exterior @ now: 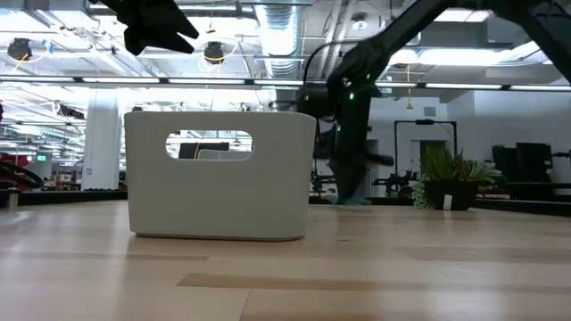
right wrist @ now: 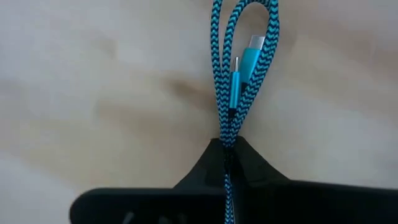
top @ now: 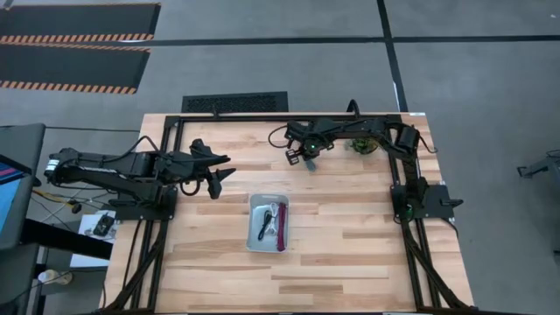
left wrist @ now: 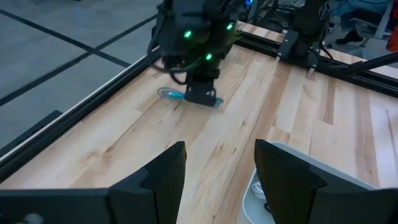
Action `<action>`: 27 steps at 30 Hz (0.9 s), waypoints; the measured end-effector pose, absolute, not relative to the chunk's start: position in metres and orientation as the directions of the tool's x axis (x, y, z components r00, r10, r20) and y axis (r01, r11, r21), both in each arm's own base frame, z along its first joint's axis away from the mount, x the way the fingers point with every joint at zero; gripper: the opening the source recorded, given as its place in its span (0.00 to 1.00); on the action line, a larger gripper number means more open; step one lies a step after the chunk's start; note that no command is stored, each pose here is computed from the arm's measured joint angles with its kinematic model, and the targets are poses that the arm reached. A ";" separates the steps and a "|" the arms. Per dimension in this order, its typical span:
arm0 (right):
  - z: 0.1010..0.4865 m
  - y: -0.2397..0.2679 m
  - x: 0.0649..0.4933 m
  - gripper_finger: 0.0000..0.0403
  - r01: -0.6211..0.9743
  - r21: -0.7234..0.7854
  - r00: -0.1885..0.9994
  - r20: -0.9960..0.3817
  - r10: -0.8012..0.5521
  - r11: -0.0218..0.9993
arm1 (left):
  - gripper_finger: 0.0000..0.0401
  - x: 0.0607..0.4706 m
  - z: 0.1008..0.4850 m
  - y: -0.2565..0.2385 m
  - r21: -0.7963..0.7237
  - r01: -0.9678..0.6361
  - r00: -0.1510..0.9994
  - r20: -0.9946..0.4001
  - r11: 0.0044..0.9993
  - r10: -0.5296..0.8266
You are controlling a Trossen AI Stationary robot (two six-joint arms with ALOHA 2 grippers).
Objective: Pick and place USB-C Cables
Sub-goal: Put the blue charger cable into the gray bin
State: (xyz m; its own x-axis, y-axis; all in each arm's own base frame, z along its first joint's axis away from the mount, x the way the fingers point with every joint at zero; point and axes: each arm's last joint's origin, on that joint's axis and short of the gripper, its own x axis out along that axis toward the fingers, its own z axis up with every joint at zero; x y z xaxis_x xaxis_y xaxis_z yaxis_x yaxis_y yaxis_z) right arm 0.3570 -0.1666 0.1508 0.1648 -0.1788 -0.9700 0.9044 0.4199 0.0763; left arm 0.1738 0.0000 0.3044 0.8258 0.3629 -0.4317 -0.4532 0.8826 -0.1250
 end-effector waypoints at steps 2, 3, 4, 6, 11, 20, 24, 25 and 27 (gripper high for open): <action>0.164 -0.166 0.356 0.01 0.898 0.098 0.198 -0.960 -0.196 0.428 | 0.45 0.174 0.304 0.000 -0.125 -0.453 0.826 -0.431 0.883 0.363; 0.171 -0.165 0.355 0.01 0.894 0.111 0.219 -0.954 -0.206 0.435 | 0.45 0.174 0.304 0.000 -0.125 -0.453 0.826 -0.431 0.883 0.363; 0.179 -0.165 0.354 0.01 0.888 0.122 0.240 -0.946 -0.220 0.442 | 0.45 0.174 0.305 0.000 -0.126 -0.453 0.827 -0.431 0.883 0.363; 0.194 -0.163 0.352 0.01 0.879 0.139 0.272 -0.932 -0.239 0.456 | 0.45 0.174 0.305 0.000 -0.126 -0.453 0.827 -0.430 0.882 0.363; 0.235 -0.154 0.342 0.01 0.853 0.185 0.362 -0.883 -0.298 0.489 | 0.45 0.174 0.305 0.000 -0.127 -0.453 0.827 -0.429 0.882 0.363; 0.303 -0.113 0.295 0.00 0.816 0.177 0.464 -0.767 -0.442 0.550 | 0.45 0.174 0.305 0.000 -0.128 -0.453 0.828 -0.428 0.882 0.363; 0.327 -0.088 0.257 0.00 0.799 0.223 0.533 -0.694 -0.484 0.559 | 0.45 0.175 0.306 0.000 -0.125 -0.446 0.835 -0.414 0.886 0.362; 0.330 -0.082 0.248 0.00 0.791 0.241 0.553 -0.675 -0.489 0.562 | 0.45 0.175 0.307 0.000 -0.128 -0.444 0.840 -0.405 0.887 0.362; 0.333 -0.068 0.232 0.00 0.780 0.263 0.579 -0.648 -0.495 0.568 | 0.45 0.176 0.309 0.000 -0.129 -0.438 0.849 -0.386 0.890 0.361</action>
State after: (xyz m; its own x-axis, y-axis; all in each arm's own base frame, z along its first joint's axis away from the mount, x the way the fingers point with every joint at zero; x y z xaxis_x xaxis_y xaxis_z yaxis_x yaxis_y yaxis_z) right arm 0.2318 -0.0684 0.3332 0.5786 -0.4951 -0.6481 0.7801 0.5679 0.2626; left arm 0.1761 -0.0002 0.3092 0.8488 0.3613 -0.3860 -0.4375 0.8899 -0.1292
